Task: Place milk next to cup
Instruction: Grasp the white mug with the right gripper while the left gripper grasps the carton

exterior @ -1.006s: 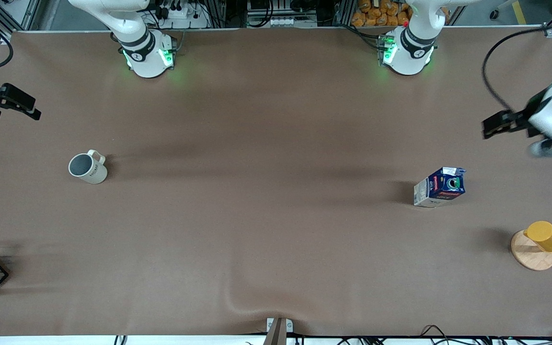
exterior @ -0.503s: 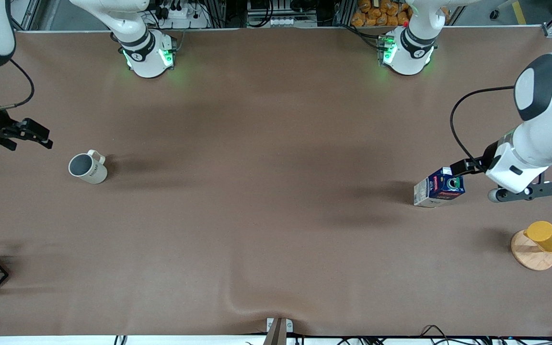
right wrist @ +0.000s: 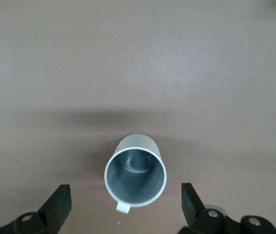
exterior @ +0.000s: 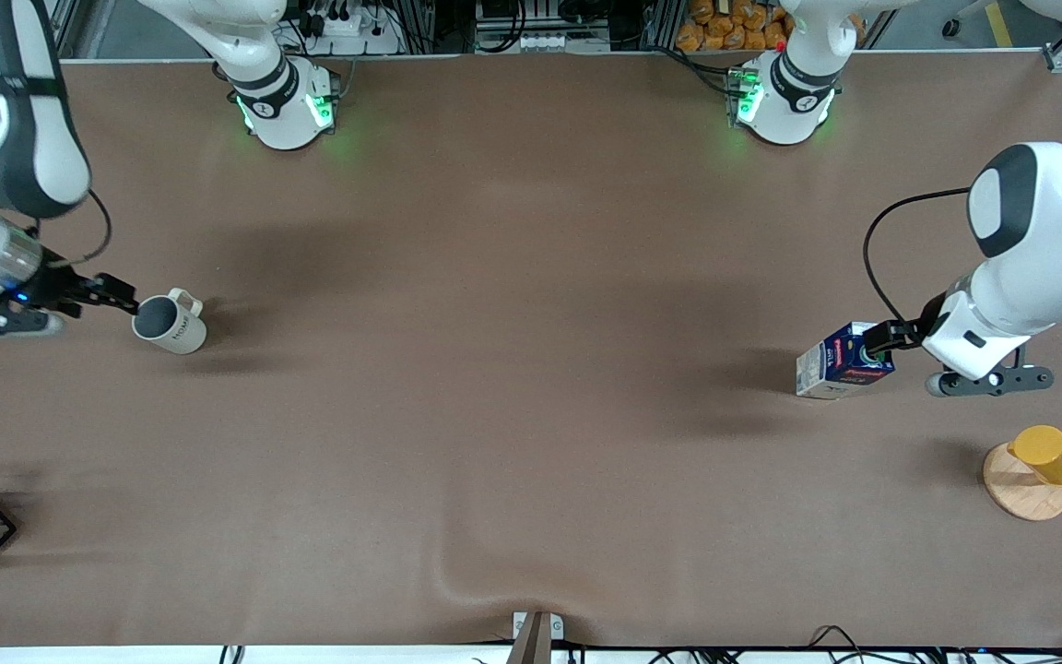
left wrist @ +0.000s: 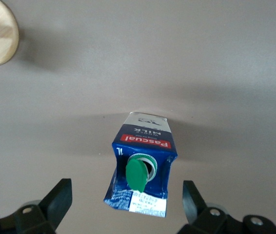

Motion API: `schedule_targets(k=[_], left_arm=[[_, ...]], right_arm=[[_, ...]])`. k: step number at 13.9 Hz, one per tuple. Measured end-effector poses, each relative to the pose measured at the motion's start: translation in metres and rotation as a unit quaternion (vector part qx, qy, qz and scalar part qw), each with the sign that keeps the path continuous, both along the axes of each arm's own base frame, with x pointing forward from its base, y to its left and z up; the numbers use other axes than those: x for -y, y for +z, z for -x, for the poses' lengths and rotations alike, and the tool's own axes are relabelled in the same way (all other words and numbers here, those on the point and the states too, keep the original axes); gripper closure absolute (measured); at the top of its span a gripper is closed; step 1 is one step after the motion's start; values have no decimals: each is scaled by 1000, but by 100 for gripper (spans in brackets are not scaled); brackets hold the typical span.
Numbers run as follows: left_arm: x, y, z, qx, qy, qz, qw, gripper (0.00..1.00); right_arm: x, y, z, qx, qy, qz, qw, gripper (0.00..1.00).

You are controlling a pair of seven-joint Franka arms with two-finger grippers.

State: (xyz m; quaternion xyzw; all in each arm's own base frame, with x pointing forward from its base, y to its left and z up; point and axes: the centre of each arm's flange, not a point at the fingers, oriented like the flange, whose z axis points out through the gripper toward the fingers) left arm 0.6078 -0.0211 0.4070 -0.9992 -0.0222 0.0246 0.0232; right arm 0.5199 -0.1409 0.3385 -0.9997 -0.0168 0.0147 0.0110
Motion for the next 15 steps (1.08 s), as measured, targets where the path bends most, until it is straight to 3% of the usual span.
schedule_targets(k=[3,7,8,11,15], left_arm=[[1,-18,6,-1,-16,2,1000,0],[2,-38,12,3,-41,4,999,0],[0,-41,14,2,-47,5,999,0],[-9,-46,16,-3,-54,5,999,0],[-10,-48,17,-6,-57,6,998,0]], right_arm=[[1,-43,-3,-23,0,-3,1000,0],[-2,-82,-6,-35,-3,-4,999,4],[-2,-83,-7,-35,-6,-3,999,13],[-15,-81,-11,-34,-14,-1,999,18],[-25,-79,-15,-40,-10,-2,999,15]])
